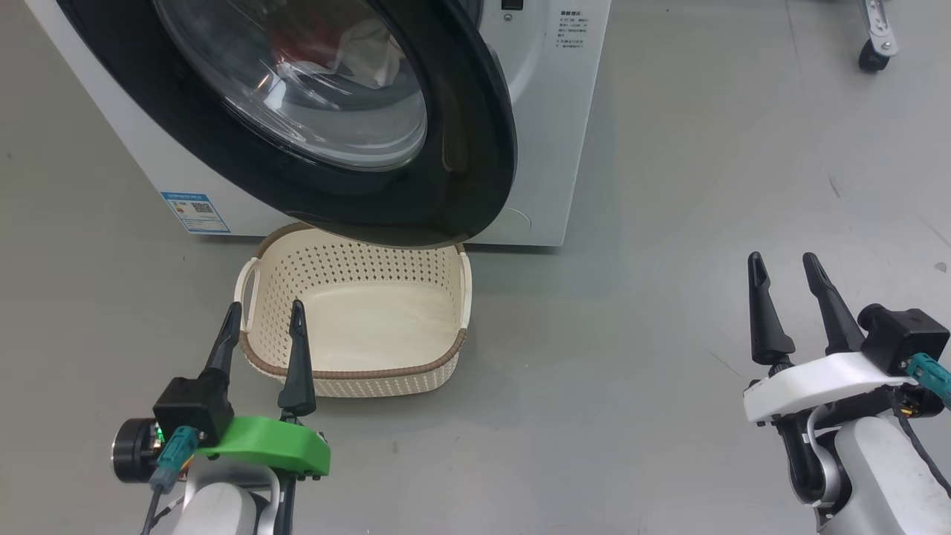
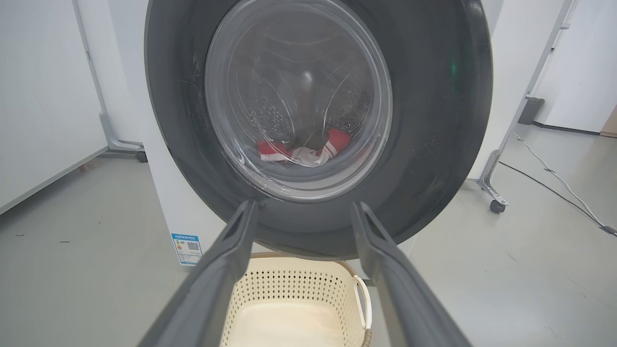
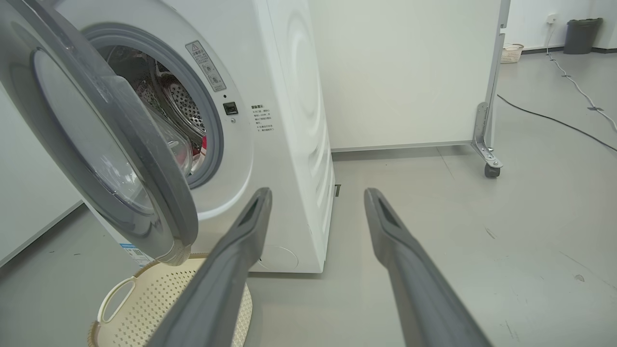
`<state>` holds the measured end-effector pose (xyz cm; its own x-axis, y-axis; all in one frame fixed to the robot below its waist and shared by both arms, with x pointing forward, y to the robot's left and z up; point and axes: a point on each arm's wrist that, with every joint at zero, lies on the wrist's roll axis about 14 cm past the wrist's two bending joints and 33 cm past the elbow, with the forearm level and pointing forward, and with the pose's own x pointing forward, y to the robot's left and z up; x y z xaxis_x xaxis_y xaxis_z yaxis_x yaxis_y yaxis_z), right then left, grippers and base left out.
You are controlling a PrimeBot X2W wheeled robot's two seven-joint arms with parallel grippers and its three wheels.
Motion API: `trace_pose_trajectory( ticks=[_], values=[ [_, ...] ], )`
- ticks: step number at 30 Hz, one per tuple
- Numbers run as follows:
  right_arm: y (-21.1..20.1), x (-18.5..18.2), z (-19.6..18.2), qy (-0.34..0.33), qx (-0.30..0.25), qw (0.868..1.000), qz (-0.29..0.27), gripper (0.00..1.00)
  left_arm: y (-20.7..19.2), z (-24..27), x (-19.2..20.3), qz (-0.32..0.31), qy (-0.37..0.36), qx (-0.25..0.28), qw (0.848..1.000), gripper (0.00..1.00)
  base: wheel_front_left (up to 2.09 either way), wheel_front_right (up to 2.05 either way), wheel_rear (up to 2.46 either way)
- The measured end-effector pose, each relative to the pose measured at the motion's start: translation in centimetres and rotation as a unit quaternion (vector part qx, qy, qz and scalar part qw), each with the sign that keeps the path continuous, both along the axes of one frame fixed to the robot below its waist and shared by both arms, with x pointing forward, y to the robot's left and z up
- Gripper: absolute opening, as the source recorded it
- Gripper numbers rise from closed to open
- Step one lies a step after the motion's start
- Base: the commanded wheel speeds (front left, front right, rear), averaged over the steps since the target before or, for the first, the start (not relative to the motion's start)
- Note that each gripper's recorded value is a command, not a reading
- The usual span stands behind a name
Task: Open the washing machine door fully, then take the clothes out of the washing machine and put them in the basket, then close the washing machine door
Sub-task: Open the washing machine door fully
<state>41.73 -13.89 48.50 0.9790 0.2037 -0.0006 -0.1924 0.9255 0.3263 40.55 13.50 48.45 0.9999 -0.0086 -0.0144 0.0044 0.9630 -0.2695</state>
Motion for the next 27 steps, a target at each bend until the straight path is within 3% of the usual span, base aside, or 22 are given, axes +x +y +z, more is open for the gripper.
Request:
trace_pose_trajectory(
  ticks=[8, 9, 10, 11, 16, 24, 27],
  values=[
    [0.0, 0.2, 0.2, -0.004, 0.005, 1.0, -0.003, 1.0, 0.1, -0.1, 0.0, 0.001, 0.002, 0.0, 1.0, 1.0, 0.0, 0.0, 0.0],
    [0.0, 0.2, 0.4, -0.007, 0.007, 1.0, -0.004, 0.92, 0.1, -0.2, 0.0, 0.001, 0.003, 0.0, 1.0, 1.0, 0.0, 0.0, 0.0],
    [0.0, 0.3, 0.5, -0.009, 0.008, 1.0, -0.003, 0.22, 0.1, -0.2, 0.0, 0.001, 0.003, 0.0, 1.0, 1.0, 0.0, 0.0, 0.0],
    [0.0, 0.3, 0.6, -0.011, 0.009, 1.0, -0.003, 0.0, 0.1, -0.2, 0.0, 0.001, 0.003, 0.0, 1.0, 1.0, 0.0, 0.0, 0.0],
    [0.1, 0.7, 0.7, -0.014, 0.015, 1.0, 0.005, 0.0, -0.1, -0.7, 0.1, -0.003, 0.009, 0.001, 1.0, 1.0, 0.0, 0.0, 0.0],
    [0.9, 3.0, 1.4, -0.004, 0.083, 0.996, 0.02, 0.0, -0.8, -2.0, 0.1, -0.015, 0.026, 0.007, 1.0, 1.0, 0.0, 0.0, 0.0],
    [0.7, 4.4, 1.9, 0.006, 0.134, 0.991, 0.015, 0.0, -1.3, -2.3, 0.1, -0.022, 0.031, 0.008, 0.999, 1.0, 0.0, 0.0, 0.0]
  ],
)
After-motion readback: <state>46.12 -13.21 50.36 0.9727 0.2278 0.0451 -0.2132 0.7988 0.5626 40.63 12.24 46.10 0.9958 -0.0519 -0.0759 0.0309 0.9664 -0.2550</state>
